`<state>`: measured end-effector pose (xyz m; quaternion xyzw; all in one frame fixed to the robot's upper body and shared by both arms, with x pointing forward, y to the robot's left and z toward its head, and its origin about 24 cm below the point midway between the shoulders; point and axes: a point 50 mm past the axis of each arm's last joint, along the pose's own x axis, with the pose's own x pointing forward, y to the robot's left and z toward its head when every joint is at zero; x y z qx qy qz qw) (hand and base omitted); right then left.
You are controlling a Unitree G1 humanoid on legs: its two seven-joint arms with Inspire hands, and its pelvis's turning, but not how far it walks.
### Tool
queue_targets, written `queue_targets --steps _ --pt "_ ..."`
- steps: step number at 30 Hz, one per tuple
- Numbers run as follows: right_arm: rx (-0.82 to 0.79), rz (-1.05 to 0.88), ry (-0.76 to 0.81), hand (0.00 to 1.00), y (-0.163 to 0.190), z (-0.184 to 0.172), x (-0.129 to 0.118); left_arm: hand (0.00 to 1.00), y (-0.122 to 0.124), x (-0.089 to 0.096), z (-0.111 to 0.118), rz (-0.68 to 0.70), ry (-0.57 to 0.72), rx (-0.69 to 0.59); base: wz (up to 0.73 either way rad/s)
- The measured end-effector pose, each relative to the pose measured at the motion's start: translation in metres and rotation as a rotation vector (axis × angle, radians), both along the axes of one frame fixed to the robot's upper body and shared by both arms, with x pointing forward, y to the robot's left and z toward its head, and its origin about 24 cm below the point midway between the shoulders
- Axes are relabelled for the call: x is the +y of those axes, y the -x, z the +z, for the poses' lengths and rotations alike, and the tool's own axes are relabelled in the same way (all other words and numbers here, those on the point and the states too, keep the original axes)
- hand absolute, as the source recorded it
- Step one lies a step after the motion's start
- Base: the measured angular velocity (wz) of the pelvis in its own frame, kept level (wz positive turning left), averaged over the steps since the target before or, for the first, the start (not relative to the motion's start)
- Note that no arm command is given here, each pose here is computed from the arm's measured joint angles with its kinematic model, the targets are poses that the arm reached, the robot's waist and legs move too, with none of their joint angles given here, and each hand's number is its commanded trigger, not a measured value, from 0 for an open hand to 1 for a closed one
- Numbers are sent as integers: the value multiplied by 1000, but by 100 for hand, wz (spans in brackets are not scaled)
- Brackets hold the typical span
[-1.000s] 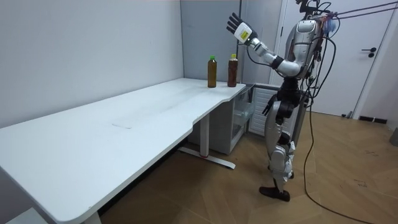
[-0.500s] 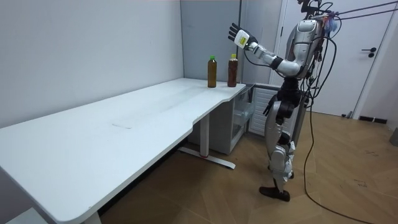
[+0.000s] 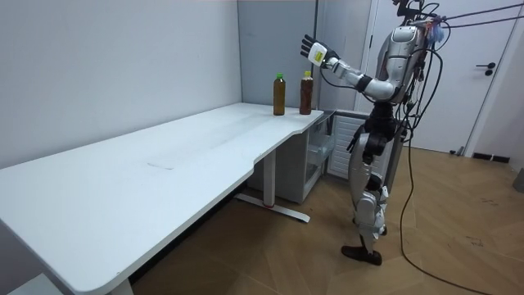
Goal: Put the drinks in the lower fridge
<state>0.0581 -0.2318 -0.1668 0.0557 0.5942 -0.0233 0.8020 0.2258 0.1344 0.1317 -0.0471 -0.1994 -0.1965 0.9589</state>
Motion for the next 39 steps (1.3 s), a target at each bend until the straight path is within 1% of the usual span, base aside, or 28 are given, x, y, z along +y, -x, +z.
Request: queue_targets --steps 8,16,19,21,23,29,39 --pt "2 -2 11 0 0 0 0 0 -4 1 -16 0 -9 75 0" --pt "5 -5 14 0 1 0 -1 0 -5 1 -18 -13 -9 81 -2" --pt "6 -12 19 0 2 0 0 0 -5 4 -29 -4 5 133 -6" --pt "6 -22 18 0 3 -1 0 0 -3 7 -41 12 3 184 -5" --pt "5 -25 17 0 3 -1 0 0 -1 10 -46 25 2 206 -5" --pt "4 -31 14 0 3 -1 0 0 -1 17 -46 56 4 207 0" --pt "5 -49 2 0 4 -2 5 0 -2 18 -46 84 24 208 0"
